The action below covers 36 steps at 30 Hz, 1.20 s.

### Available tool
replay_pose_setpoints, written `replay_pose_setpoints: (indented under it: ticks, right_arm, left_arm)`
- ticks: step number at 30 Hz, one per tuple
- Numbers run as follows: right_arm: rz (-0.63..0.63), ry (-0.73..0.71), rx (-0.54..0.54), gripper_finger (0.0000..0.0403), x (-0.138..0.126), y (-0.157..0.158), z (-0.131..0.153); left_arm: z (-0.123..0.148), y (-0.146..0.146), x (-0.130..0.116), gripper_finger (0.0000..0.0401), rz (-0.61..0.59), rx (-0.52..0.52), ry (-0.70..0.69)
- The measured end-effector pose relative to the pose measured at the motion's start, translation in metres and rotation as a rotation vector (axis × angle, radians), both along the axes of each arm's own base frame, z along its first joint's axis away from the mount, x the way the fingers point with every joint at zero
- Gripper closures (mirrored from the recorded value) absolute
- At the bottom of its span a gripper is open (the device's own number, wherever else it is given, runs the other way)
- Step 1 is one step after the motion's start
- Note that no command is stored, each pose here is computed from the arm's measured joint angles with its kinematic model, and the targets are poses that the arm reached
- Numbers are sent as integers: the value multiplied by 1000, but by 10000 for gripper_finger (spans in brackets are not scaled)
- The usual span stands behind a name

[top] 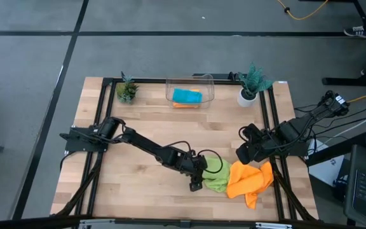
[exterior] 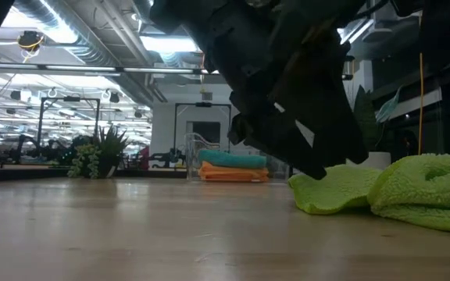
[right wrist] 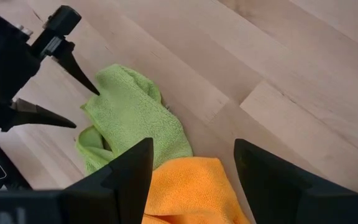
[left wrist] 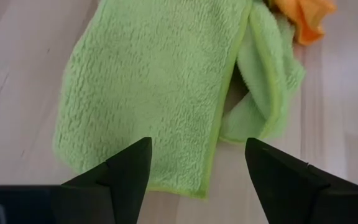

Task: Fold microfiber towels
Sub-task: Fold the green towel

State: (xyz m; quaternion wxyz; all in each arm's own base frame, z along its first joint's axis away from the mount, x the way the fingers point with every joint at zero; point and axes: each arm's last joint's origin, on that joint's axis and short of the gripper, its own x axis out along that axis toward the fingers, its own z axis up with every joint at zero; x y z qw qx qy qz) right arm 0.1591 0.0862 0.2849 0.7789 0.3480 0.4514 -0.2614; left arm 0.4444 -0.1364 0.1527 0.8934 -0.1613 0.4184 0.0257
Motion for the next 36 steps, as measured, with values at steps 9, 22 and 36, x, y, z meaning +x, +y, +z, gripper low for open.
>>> replay_pose_setpoints:
  ticks: [9, 22, 36]
  right_arm:
    - [1, 0, 0, 177, 0, 0, 0]
    - [1, 1, -1, 177, 0, 0, 0]
    - [2, 3, -1, 177, 0, 0, 0]
  left_arm:
    - [2, 0, 2, 147, 28, -14, -31]
    - [-1, -5, -4, 150, 42, 5, 20]
    - [-21, -6, -5, 150, -147, 173, 71]
